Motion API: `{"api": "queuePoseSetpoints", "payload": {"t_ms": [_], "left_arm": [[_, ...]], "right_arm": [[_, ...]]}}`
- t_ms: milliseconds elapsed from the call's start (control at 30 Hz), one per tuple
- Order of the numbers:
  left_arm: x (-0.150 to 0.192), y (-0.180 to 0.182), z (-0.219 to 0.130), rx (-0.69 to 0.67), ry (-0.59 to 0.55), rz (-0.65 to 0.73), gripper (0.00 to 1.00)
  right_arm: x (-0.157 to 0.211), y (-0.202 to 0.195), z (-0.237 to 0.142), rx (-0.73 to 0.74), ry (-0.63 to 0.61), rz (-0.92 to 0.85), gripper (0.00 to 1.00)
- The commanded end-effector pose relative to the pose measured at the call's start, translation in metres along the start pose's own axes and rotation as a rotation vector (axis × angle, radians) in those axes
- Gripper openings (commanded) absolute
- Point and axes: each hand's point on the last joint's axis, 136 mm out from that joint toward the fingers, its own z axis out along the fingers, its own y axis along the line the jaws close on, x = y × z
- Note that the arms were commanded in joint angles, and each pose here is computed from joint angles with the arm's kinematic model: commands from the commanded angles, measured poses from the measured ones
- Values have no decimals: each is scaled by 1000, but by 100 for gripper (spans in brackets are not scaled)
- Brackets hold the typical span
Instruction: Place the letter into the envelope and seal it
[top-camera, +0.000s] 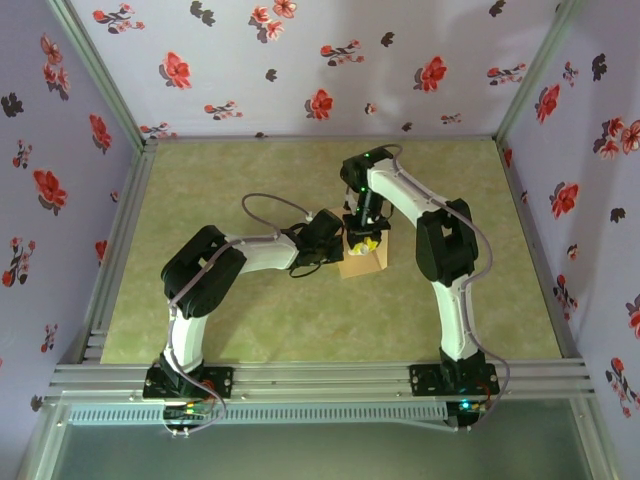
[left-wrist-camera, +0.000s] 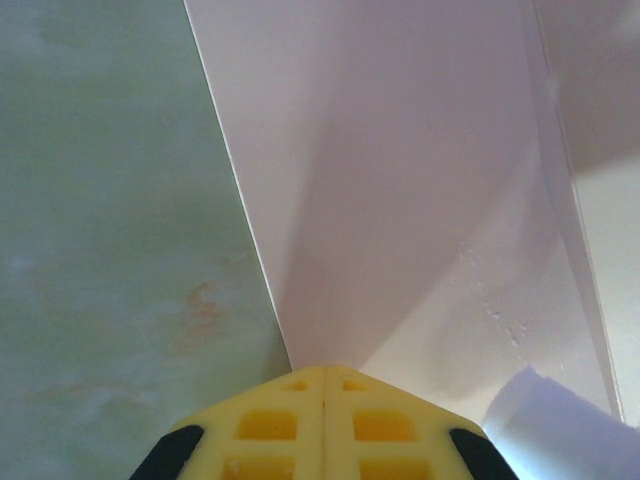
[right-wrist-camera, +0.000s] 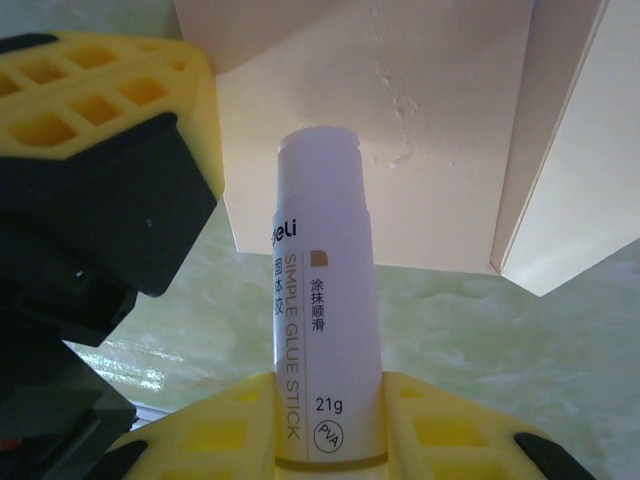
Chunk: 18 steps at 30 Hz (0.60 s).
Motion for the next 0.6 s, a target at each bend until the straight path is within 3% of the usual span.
{"api": "queuePoseSetpoints", "payload": {"t_ms": [0,567], "left_arm": [[46,34,14,-107,129,42,0],[45,32,14,-102,126,53,0]], "right_arm": [[17,-7,2,29,67,-15,0],[-21,-25,25,62,112,25,0]]}}
